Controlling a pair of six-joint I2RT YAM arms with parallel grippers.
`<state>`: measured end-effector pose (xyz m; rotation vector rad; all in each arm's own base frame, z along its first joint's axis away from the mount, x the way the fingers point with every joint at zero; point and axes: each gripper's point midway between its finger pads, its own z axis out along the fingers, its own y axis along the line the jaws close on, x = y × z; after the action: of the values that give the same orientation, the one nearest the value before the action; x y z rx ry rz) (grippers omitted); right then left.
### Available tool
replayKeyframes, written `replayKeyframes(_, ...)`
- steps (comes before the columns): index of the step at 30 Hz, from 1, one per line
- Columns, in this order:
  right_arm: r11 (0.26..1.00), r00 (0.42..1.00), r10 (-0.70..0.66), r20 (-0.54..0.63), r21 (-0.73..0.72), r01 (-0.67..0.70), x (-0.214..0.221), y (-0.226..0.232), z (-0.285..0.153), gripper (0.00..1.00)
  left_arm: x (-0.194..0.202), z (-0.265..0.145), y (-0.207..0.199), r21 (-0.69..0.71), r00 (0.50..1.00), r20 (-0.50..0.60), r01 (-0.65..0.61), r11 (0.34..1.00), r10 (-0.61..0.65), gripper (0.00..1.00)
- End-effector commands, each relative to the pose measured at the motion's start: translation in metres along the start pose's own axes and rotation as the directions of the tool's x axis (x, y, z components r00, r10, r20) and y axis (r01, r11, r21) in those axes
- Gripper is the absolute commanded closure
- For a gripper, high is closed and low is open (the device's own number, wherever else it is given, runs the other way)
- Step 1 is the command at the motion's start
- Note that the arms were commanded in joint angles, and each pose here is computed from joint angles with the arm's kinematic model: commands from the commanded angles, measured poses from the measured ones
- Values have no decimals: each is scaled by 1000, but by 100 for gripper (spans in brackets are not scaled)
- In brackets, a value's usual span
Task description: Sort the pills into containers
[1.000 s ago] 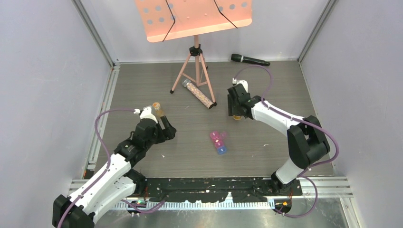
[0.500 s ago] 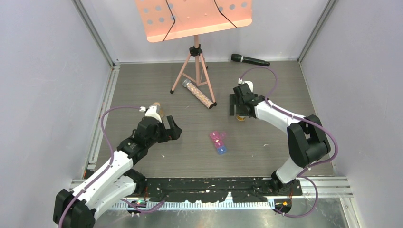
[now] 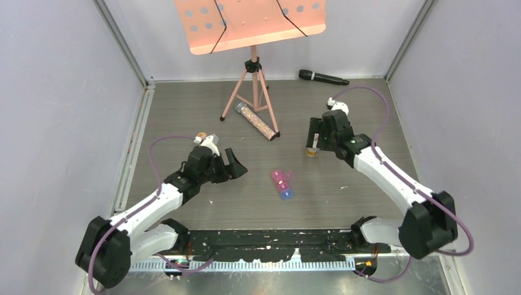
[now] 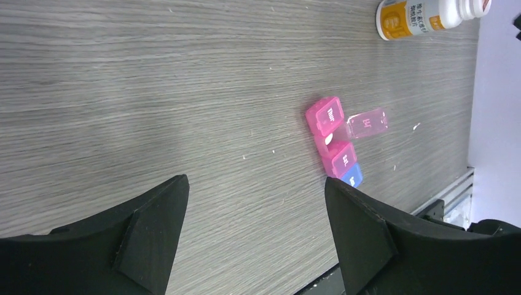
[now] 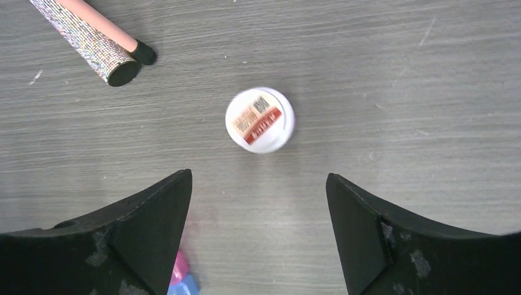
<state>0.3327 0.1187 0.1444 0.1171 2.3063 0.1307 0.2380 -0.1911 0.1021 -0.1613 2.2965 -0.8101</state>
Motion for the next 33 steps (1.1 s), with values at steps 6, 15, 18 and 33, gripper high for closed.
replayKeyframes(6,983,987,148,-65,-102,-154,46,-5,-39,32,2,31,-45,163,997,-44,64,985,-57,18)
replayKeyframes(15,936,955,213,-207,-238,-261,100,17,-29,42,28,84,-78,243,987,-130,124,962,-95,23)
replayKeyframes(18,933,941,220,-256,-227,-279,116,18,-18,44,30,100,-81,261,983,-128,160,952,-130,27)
replayKeyframes(33,917,912,230,-340,-238,-320,144,29,12,53,61,118,-71,161,965,-208,196,967,-161,52)
